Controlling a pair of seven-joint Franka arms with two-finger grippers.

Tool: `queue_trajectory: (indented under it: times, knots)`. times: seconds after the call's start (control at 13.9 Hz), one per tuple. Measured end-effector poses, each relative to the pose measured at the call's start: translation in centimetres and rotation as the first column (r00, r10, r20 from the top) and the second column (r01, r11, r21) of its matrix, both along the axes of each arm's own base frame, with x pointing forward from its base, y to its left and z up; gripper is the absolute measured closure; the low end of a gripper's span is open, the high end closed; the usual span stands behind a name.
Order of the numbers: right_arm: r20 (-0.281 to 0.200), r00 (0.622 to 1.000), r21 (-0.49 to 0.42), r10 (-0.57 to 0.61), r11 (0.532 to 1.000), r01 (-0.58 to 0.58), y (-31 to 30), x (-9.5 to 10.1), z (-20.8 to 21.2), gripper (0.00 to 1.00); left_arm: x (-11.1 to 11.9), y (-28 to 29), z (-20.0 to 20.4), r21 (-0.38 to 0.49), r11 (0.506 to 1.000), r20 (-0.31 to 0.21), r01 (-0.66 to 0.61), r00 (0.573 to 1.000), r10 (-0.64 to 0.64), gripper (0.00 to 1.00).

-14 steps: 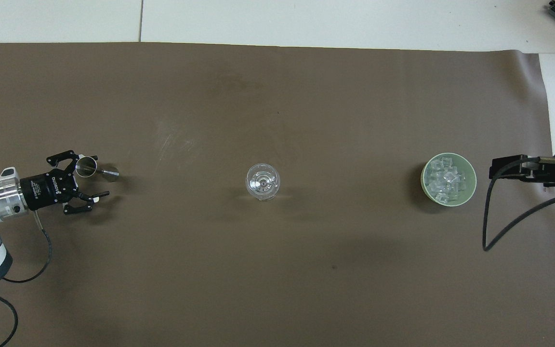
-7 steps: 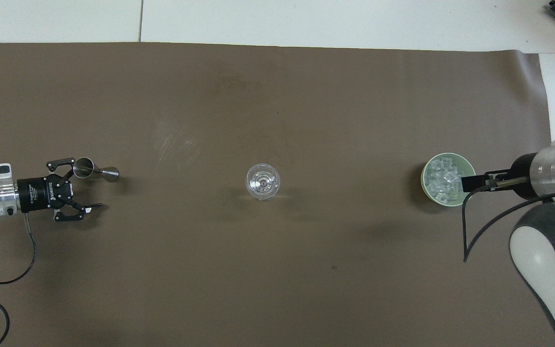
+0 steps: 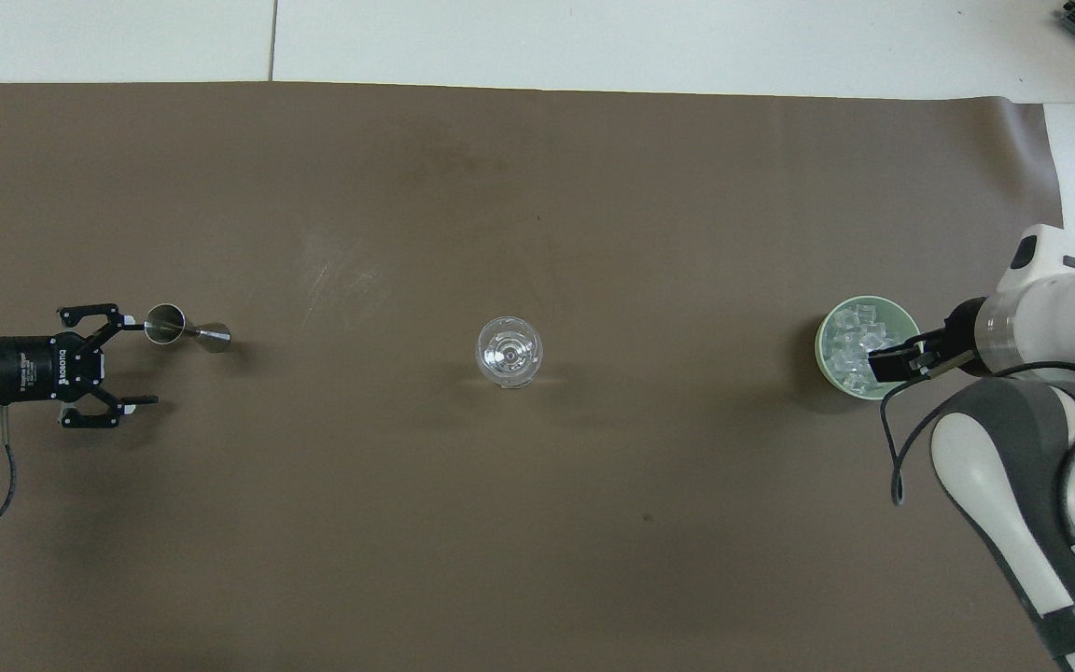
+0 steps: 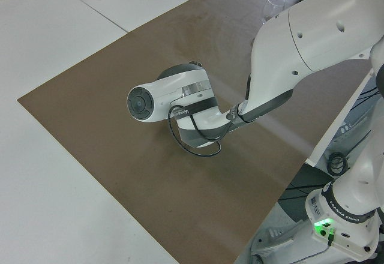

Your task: Pour wine and add ice with both arms

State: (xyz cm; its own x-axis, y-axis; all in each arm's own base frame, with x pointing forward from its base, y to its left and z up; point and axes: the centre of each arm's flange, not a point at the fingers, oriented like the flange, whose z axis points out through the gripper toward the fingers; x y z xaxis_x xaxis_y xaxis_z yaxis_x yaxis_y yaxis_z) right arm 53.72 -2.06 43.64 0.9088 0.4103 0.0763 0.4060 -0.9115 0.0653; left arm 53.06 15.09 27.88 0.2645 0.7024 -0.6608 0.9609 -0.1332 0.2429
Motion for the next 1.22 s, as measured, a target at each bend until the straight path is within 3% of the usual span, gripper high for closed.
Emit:
queue_trajectory:
  times: [0.22, 0.65, 0.93, 1.22]
  knots:
    - [0.013, 0.999, -0.006, 0.037, 0.999, -0.037, -0.3, 1.0, -2.3, 0.0, 0.4, -0.4, 4.4, 0.113, 0.989, 0.055, 0.095, 0.993, -0.101, 0.0]
    - [0.017, 0.999, -0.009, 0.043, 0.999, -0.043, -0.3, 2.0, -8.7, 0.0, 2.0, -3.4, 13.8, 0.321, 0.913, 0.14, 0.252, 0.941, -0.309, 0.0]
    - [-0.009, 0.997, -0.013, 0.072, 0.997, -0.072, -1.0, 1.8, -9.2, 0.0, 3.4, -4.5, 18.8, 0.415, 0.852, 0.155, 0.318, 0.898, -0.411, 0.0]
    - [-0.037, 0.997, -0.015, 0.069, 0.997, -0.07, -2.5, 1.4, -9.1, 0.03, 4.6, -7.3, 23.8, 0.52, 0.758, 0.141, 0.394, 0.835, -0.531, 0.0]
